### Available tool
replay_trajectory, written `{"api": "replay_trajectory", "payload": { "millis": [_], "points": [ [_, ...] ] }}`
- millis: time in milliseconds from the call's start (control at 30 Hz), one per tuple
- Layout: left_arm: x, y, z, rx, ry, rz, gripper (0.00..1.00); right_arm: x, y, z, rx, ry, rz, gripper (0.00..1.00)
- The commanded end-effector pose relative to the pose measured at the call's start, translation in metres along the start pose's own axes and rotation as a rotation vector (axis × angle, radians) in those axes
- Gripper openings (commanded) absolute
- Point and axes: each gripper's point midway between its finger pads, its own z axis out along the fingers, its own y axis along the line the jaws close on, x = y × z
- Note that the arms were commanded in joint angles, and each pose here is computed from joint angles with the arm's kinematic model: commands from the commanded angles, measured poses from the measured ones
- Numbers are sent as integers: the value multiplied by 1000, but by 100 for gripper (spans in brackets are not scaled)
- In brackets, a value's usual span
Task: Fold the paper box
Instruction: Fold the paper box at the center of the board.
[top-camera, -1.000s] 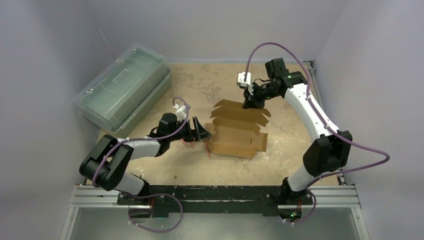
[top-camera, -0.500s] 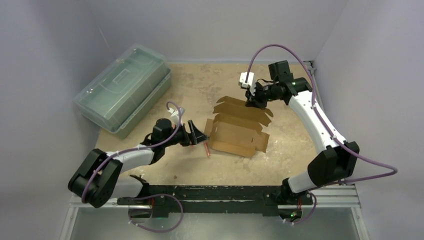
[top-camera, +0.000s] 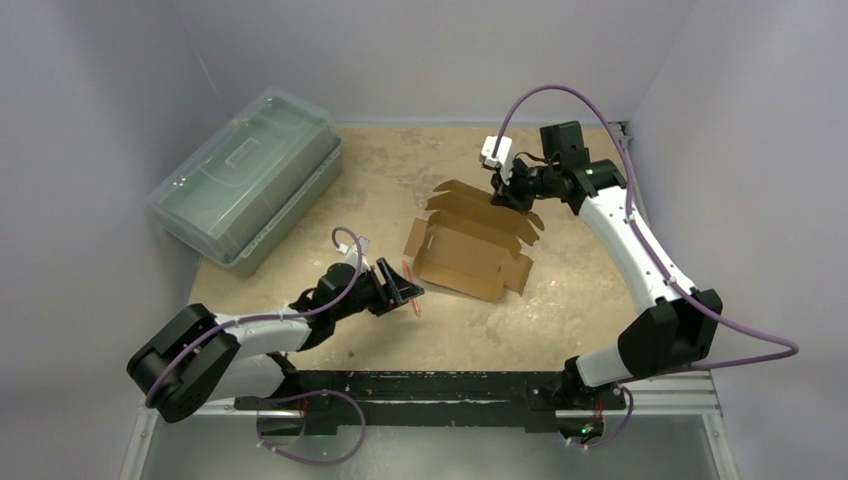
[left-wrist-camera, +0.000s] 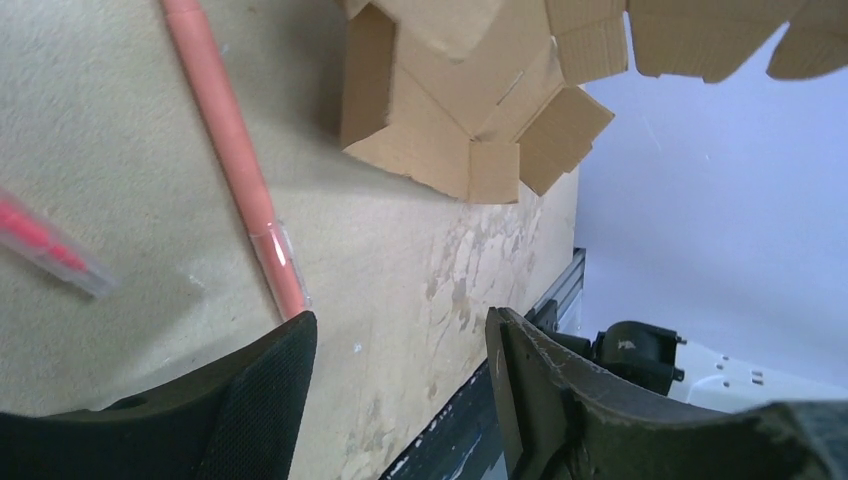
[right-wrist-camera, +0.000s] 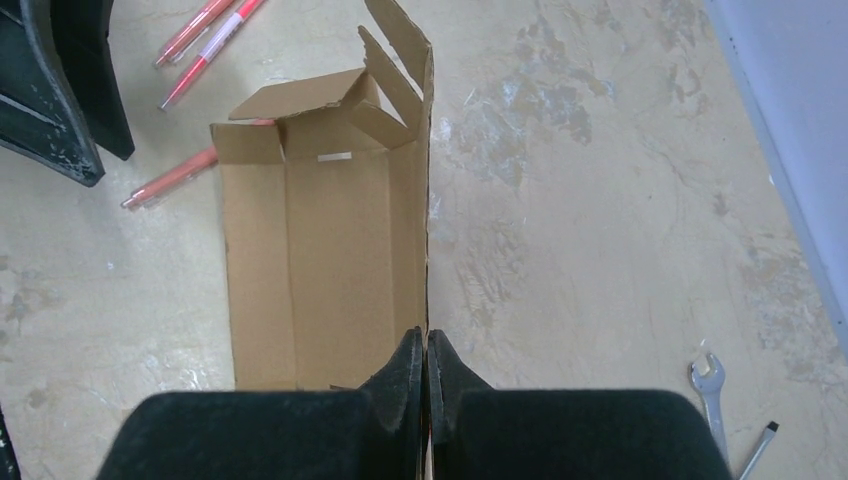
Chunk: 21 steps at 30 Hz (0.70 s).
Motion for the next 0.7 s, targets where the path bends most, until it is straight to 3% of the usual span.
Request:
{"api": "replay_trajectory", "payload": {
  "millis": [0, 367, 433, 667],
  "points": [
    [-12, -12, 8, 59, -107, -118, 62, -10, 1, -2, 15, -39, 5, 0],
    [-14, -32, 53, 78, -131, -159, 57, -10, 12, -4, -31, -39, 14, 0],
    [-15, -35, 62, 86, -133, -161, 48, -8, 14, -4, -38, -33, 12, 0],
    [-19, -37, 81, 84, -133, -151, 35, -6, 22, -3, -75, -20, 0, 0]
  ]
}}
